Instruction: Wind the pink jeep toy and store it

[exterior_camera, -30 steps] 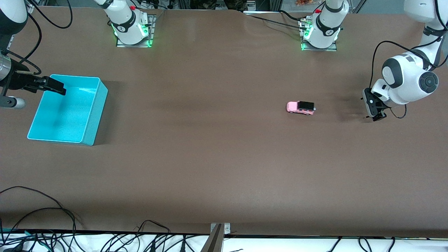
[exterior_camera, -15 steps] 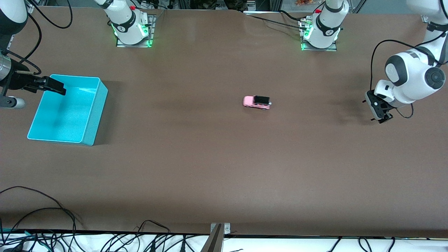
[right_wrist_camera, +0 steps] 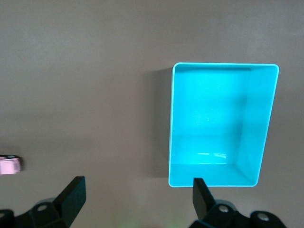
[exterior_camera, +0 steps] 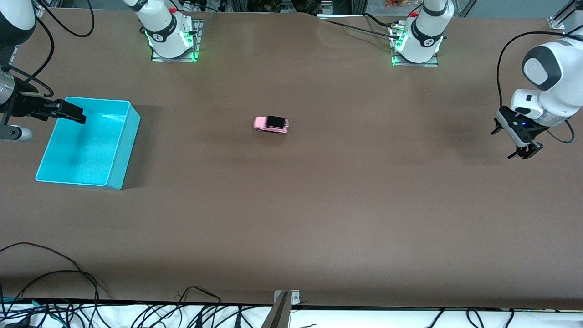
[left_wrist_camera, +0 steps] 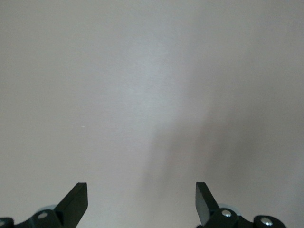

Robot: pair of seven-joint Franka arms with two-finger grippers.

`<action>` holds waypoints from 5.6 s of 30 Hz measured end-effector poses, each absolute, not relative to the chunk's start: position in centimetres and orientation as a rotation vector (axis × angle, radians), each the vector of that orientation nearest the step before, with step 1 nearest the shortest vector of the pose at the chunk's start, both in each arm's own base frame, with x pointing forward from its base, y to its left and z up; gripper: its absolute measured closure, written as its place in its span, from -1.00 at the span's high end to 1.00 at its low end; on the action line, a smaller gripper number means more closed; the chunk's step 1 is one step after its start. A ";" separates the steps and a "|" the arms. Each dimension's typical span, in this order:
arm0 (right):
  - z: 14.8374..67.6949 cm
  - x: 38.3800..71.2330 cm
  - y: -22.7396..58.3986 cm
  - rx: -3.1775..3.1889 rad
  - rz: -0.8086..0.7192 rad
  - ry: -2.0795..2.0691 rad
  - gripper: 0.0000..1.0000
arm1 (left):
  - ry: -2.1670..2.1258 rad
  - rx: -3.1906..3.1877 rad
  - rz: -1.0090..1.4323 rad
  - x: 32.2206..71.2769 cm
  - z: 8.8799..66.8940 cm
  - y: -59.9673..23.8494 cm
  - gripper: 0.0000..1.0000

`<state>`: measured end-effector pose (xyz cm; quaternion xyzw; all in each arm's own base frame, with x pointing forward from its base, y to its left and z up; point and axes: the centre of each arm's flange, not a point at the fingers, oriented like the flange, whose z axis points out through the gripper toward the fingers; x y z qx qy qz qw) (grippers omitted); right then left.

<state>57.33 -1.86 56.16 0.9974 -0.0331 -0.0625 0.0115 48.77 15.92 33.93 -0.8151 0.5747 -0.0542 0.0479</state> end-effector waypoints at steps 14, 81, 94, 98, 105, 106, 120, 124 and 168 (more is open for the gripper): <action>56.2 57.3 -1.9 3.111 -0.195 -0.103 1.00 | 1.628 -2.551 -0.254 49.2 40.1 13.9 1.00; 42.4 40.8 -1.8 3.059 -0.338 0.846 1.00 | 0.698 -3.034 -0.016 50.2 65.0 1.7 1.00; 33.3 42.1 -2.9 2.840 -0.341 1.565 1.00 | 0.192 -3.100 0.013 49.6 66.0 -1.7 1.00; 30.4 41.8 -2.8 2.776 -0.329 1.688 1.00 | 0.141 -3.103 0.024 49.6 66.2 -1.7 1.00; 26.7 39.9 -2.6 2.667 -0.283 1.860 1.00 | 0.053 -3.108 0.052 50.3 66.5 -1.7 1.00; 26.3 39.6 -2.6 2.653 -0.278 1.881 1.00 | 0.037 -3.109 0.054 50.4 66.5 -1.7 1.00; 22.0 36.8 -2.4 2.569 -0.250 1.994 1.00 | -0.077 -3.128 0.066 51.3 66.4 -0.5 1.00; 20.8 35.9 -2.3 2.544 -0.232 2.019 1.00 | -0.079 -3.128 0.071 51.4 66.3 -0.4 1.00; 23.4 42.3 3.6 2.472 -0.248 2.101 0.12 | -0.081 -3.124 0.115 52.1 65.1 -0.4 1.00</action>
